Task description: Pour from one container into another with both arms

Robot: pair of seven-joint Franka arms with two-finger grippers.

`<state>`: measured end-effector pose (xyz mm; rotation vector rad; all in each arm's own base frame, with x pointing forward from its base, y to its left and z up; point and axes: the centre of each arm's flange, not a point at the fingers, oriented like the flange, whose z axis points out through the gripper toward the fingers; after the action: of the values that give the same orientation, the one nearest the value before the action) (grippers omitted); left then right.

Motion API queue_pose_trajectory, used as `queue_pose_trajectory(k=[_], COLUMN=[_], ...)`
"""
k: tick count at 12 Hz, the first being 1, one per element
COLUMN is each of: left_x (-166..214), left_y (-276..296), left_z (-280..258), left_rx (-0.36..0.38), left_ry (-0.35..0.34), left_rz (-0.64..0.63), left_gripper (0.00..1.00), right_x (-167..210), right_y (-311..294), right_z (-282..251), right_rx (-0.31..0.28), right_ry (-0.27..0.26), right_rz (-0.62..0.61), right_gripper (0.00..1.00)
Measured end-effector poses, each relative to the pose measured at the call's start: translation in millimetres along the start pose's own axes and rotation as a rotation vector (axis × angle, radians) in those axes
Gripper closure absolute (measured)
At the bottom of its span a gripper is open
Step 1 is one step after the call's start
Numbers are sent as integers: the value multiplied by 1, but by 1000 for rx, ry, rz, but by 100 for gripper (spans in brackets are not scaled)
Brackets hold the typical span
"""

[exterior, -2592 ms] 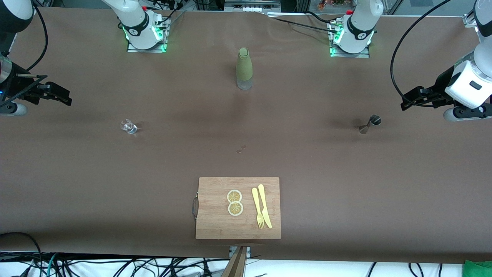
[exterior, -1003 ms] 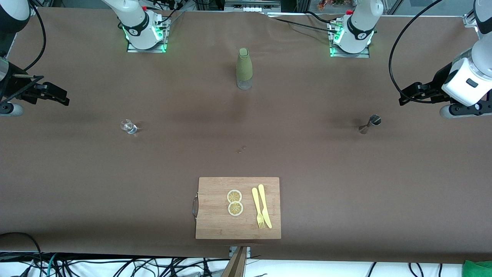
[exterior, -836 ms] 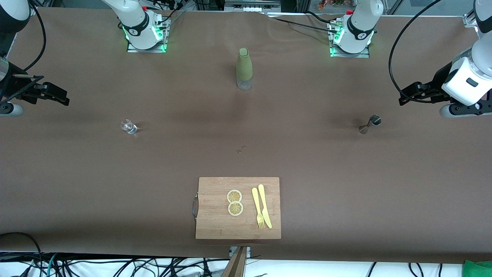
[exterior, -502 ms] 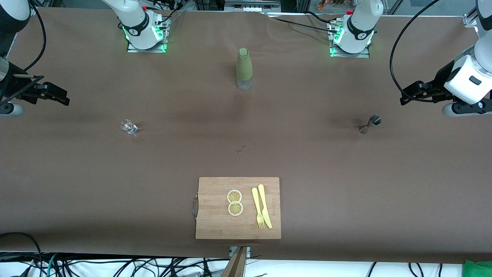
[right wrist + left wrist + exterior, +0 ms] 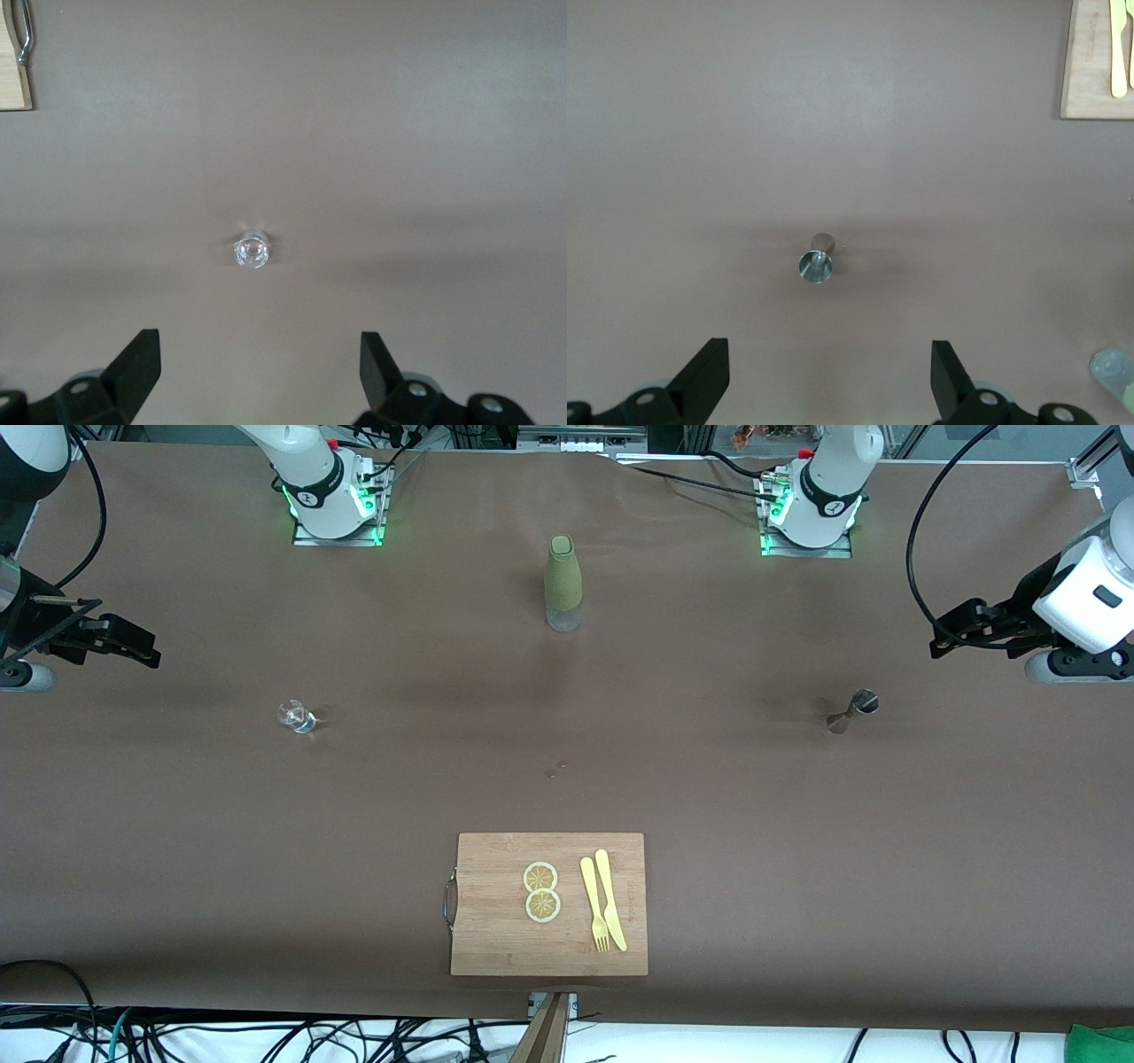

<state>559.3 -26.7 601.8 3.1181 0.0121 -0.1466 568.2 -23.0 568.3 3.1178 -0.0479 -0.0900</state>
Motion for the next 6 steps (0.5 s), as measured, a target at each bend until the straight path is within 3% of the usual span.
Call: queue_pose_trajectory(k=[6], left_x=[-16], left_y=[-50], left_z=[-21], left_rx=[-50], left_ry=[21], left_rz=[234], left_gripper=[0], right_x=[0], right_y=[0], right_z=[0], right_rx=[0], right_ry=[-1], right_rz=[0], right_gripper=[0])
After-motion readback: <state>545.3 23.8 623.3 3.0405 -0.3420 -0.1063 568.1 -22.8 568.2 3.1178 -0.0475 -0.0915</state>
